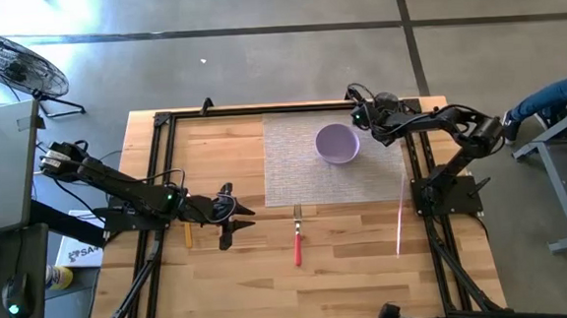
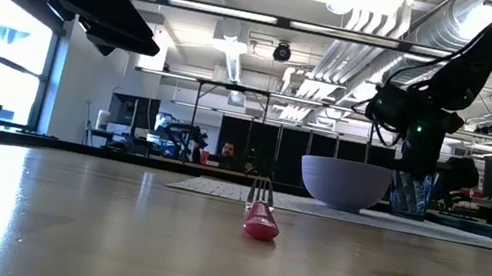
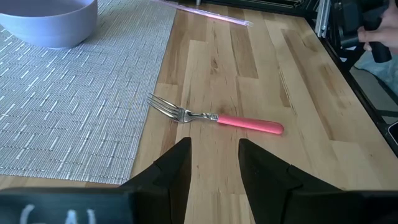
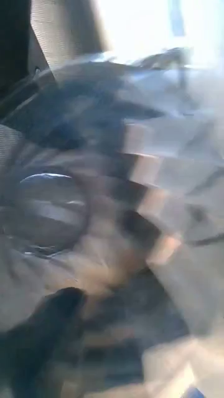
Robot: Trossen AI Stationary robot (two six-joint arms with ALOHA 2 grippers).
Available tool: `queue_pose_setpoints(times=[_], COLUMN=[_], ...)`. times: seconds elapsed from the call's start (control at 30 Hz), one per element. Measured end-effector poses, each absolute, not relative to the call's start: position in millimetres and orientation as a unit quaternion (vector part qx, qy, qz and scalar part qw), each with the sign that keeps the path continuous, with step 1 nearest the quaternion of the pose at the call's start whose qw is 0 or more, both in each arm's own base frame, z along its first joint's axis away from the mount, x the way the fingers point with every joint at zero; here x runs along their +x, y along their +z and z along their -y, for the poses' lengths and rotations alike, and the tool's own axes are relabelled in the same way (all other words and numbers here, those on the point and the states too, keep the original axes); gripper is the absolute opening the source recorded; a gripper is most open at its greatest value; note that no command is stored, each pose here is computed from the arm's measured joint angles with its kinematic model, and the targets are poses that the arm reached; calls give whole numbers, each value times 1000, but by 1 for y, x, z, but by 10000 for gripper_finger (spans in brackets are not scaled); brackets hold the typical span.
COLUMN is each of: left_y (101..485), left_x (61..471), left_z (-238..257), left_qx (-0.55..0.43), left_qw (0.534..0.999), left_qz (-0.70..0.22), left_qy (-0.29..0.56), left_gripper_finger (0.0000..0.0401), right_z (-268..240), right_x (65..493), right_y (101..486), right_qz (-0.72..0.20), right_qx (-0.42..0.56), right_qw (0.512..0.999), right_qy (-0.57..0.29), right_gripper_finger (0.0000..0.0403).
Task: Pick & Place Utensil
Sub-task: Put the blue cup on the mat to the top right of the purple bowl, then adjust the purple bowl on the mat
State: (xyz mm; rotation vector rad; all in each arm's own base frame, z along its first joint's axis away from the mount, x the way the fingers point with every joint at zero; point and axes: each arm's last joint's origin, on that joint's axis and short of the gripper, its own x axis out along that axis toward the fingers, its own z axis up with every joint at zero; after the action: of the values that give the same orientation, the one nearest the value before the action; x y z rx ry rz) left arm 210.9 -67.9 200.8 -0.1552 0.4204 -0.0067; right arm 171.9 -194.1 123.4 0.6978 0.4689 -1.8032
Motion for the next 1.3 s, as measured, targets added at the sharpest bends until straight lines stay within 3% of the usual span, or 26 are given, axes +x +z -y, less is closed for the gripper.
queue_pose_setpoints(times=[0.4, 0.77, 1.07, 1.3], left_y=[201, 201, 201, 201], left_x=[211, 211, 211, 211], left_z=[68, 68, 68, 68], left_qx=[-77, -77, -77, -77], left_qw=[975, 975, 975, 975], left_qz=[-208, -208, -208, -208], left_qy=[-3, -3, -3, -3], left_gripper_finger=[129, 129, 129, 129], right_z=[191, 181, 156, 129], right_x=[171, 166, 169, 182], right_y=[121, 136, 163, 181], right_qz=[-206, -226, -228, -235], right_qx=[305, 294, 309, 328], right_qw=[535, 538, 582, 651], right_qy=[-760, -757, -716, -643], right_gripper_finger=[397, 376, 364, 364])
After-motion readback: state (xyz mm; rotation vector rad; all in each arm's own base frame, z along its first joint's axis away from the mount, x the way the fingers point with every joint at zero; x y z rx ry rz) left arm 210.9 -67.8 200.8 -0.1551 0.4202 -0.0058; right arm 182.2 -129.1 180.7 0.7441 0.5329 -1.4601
